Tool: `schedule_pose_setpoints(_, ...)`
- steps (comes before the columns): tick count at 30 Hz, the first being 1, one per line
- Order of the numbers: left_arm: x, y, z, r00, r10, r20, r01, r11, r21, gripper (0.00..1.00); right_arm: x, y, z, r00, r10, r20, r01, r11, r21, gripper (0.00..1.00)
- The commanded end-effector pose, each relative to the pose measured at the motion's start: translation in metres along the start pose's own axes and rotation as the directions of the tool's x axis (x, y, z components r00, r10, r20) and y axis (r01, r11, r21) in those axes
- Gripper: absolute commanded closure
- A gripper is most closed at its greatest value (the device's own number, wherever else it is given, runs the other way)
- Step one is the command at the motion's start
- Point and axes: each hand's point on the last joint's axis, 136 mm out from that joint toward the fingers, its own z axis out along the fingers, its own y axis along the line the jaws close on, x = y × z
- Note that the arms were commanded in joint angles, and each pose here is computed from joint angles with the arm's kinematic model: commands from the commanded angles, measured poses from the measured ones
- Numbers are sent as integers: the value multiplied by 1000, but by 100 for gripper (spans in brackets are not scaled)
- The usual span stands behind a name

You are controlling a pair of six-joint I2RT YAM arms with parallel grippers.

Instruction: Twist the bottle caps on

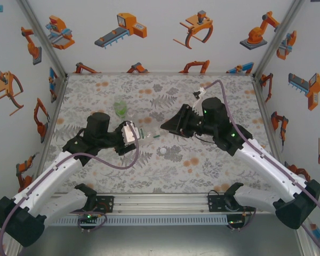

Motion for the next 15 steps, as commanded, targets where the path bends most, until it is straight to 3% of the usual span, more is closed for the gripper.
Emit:
schedule_pose_setpoints(1, -33, 9, -5, 991, 37, 127, -33, 999, -27, 94, 16, -10, 7, 996, 1, -95, 4, 999, 52, 81)
schedule_pose_setpoints(3, -34, 9, -5, 992, 33, 125, -30, 999, -27, 100, 16, -8, 7, 994, -33, -109, 40, 997, 59, 66)
schedule_pose_setpoints(8, -35, 7, -5, 991, 31, 131, -30, 999, -15, 100, 7, 2, -5, 978, -188, -93, 195, 978, 72, 38)
schedule_pose_setpoints(11, -37, 1, -6, 989, 31, 147, -35, 999, 22, 100, 1, 15, -17, 941, -330, -74, 334, 941, 56, 32)
schedule_pose_setpoints(15, -42, -13, -8, 984, 29, 175, -47, 994, 101, 100, -4, 33, -34, 838, -543, -52, 545, 838, 32, 30)
